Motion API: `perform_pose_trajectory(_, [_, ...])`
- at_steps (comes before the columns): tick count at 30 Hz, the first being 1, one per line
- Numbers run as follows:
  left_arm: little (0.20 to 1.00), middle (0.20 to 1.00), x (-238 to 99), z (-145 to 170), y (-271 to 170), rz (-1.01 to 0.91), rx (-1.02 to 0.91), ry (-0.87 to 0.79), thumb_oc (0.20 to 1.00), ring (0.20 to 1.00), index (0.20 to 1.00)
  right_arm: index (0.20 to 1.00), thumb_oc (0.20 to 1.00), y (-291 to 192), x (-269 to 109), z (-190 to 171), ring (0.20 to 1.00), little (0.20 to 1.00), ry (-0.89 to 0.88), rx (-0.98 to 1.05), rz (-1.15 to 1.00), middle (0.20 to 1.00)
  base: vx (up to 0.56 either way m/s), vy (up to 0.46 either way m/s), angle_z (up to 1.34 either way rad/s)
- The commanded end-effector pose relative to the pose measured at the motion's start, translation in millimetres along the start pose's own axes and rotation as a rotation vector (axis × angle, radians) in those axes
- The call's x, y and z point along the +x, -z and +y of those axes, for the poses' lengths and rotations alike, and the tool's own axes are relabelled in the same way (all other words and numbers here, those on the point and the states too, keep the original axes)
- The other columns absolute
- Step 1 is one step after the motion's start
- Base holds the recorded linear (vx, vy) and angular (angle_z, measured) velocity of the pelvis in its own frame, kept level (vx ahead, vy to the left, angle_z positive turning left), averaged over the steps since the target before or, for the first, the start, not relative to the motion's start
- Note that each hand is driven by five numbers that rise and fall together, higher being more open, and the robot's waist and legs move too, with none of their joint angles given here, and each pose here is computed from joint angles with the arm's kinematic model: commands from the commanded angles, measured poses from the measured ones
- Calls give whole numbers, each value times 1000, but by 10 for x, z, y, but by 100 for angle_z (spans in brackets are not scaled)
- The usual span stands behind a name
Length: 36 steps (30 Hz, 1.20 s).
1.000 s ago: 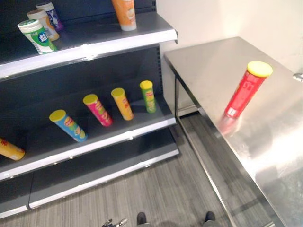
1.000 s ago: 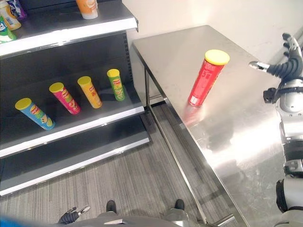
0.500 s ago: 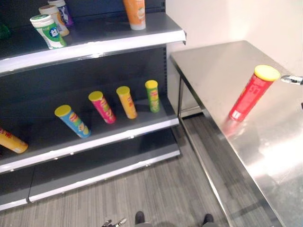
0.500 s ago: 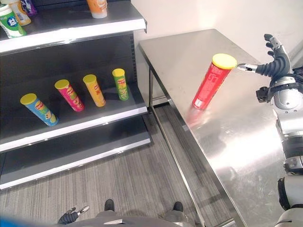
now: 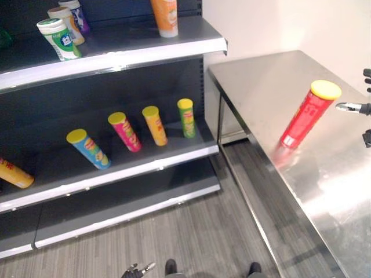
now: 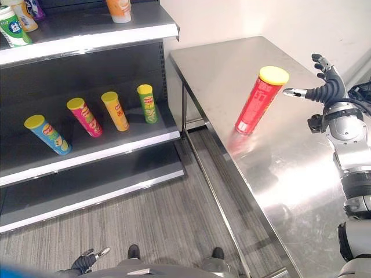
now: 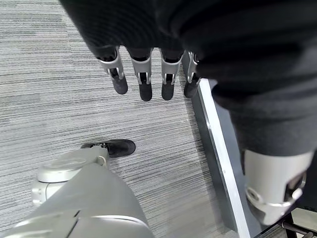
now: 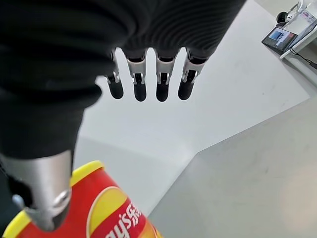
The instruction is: Put the goods on the table back onto the shelves and tidy them up.
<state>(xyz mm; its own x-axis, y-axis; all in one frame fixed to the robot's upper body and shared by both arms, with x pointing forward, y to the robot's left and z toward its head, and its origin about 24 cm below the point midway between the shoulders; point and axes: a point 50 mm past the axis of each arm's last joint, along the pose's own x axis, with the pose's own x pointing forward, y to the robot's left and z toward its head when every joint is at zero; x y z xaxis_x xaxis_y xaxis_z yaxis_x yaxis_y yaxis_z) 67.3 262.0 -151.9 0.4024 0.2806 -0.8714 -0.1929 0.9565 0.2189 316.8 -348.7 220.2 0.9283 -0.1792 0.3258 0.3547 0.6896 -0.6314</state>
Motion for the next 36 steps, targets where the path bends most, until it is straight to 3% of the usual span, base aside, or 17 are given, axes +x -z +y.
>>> perform_pose_trajectory(1, [1000, 1000, 60, 205, -287, -63, 31, -43, 1000, 1000, 1000, 1000, 1000, -346, 130, -32, 1000, 1000, 14, -1, -134, 1000, 0, 0, 0])
perform_pose_trajectory(21, [1000, 1000, 67, 210, -326, -71, 38, -42, 1000, 1000, 1000, 1000, 1000, -350, 160, 174, 1000, 1000, -90, -42, -123, 1000, 1, -2, 2])
perform_pose_trajectory(36, [1000, 1000, 60, 251, -302, -62, 36, -49, 1000, 1000, 1000, 1000, 1000, -418, 266, 18, 1000, 1000, -30, -51, -117, 1000, 0, 0, 0])
